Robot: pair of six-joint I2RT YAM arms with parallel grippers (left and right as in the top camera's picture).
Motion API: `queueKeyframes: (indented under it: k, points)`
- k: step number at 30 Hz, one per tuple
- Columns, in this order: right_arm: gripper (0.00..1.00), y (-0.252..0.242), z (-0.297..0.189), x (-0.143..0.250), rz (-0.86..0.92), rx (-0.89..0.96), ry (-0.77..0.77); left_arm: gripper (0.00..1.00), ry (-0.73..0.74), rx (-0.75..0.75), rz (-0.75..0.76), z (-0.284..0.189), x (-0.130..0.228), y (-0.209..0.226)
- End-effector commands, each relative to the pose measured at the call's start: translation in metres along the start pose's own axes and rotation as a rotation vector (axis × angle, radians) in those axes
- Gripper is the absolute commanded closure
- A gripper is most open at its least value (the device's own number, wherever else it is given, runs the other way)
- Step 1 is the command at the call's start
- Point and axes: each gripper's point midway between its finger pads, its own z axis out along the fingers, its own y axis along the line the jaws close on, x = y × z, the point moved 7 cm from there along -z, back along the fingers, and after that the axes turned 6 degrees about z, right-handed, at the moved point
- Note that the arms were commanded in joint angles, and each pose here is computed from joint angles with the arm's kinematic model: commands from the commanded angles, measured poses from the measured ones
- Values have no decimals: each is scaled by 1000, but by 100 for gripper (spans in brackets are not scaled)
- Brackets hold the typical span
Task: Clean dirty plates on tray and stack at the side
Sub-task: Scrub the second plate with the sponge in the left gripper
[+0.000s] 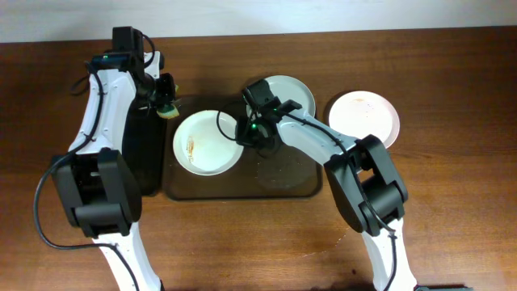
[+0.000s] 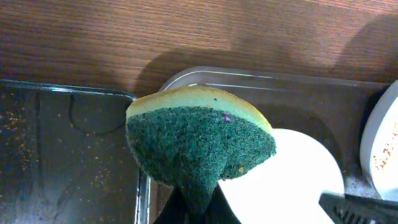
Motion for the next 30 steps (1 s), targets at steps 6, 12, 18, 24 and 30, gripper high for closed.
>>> queueKeyframes:
  k: [6, 12, 18, 24, 30]
  points:
    - [96, -7, 7, -5, 8, 42, -20, 99, 83, 35, 77, 10, 24, -32]
    - [96, -6, 7, -5, 8, 31, -12, 99, 38, -51, 177, 82, 58, -34]
    - [96, -10, 4, -10, 26, 20, -3, 99, 137, -176, 147, 112, 109, -16]
    - [96, -10, 4, -10, 25, 20, -3, 99, 314, -80, 159, 113, 148, -35]
    - [96, -10, 4, -10, 25, 17, -1, 99, 186, 65, 219, 120, 129, -67]
